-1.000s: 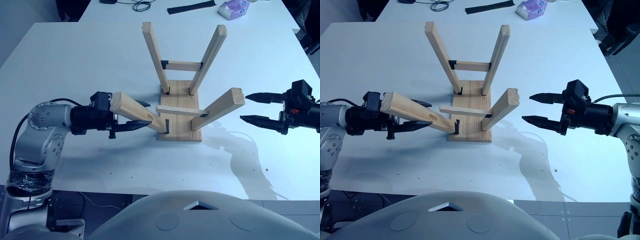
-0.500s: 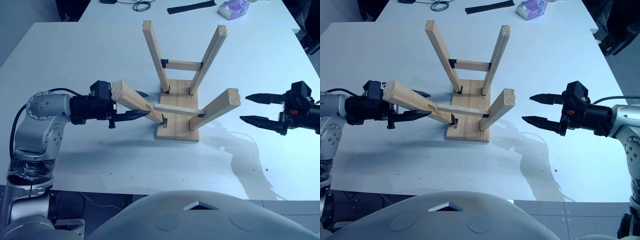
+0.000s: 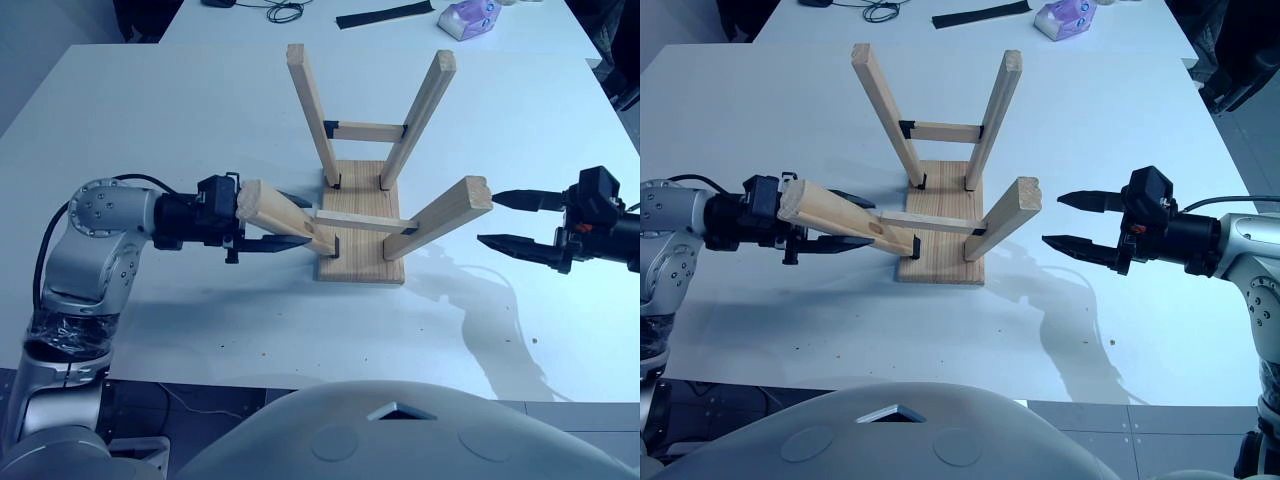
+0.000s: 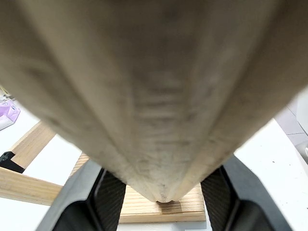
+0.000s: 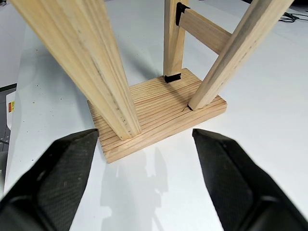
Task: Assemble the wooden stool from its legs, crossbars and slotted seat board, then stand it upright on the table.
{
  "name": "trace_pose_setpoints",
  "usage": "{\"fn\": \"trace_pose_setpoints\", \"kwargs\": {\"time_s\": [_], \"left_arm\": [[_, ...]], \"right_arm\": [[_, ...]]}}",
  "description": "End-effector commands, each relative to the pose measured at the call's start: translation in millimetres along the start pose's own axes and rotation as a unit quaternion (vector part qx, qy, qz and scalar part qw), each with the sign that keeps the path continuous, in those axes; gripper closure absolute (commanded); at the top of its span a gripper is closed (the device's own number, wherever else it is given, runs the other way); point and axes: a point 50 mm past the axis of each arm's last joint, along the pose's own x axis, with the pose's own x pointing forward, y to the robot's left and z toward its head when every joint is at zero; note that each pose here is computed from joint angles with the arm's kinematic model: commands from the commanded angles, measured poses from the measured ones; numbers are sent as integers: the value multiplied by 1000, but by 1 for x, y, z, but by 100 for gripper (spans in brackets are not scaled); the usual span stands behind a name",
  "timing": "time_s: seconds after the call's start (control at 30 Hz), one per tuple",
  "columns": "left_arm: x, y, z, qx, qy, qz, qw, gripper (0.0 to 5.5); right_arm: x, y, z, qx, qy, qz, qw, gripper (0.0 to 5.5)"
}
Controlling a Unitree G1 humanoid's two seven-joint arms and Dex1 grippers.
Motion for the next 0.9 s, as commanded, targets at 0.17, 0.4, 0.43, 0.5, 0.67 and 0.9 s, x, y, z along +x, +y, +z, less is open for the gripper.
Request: {"fn": "trace_pose_setpoints", "kwargs": {"time_s": [0.17,0.4,0.43,0.5,0.67,0.9], "left_arm": [[2,12,-13,-42,46,4,998,347],[4,14,-18,-62,57,-10,996,347],[4,15,-19,-65,57,-11,996,347],[3,16,-21,-76,62,-10,995,347],[1,18,-27,-81,79,-11,993,347],[4,26,-32,-92,89,-18,992,347]], "right_arm": [[4,6,0,-5,-4,4,1000,192],[9,9,-1,-12,-4,9,1000,192],[10,9,-1,-13,-4,9,1000,192],[11,10,0,-14,-6,11,1000,192],[14,12,1,-19,-12,15,1000,192],[17,14,3,-25,-16,20,999,192]]}}
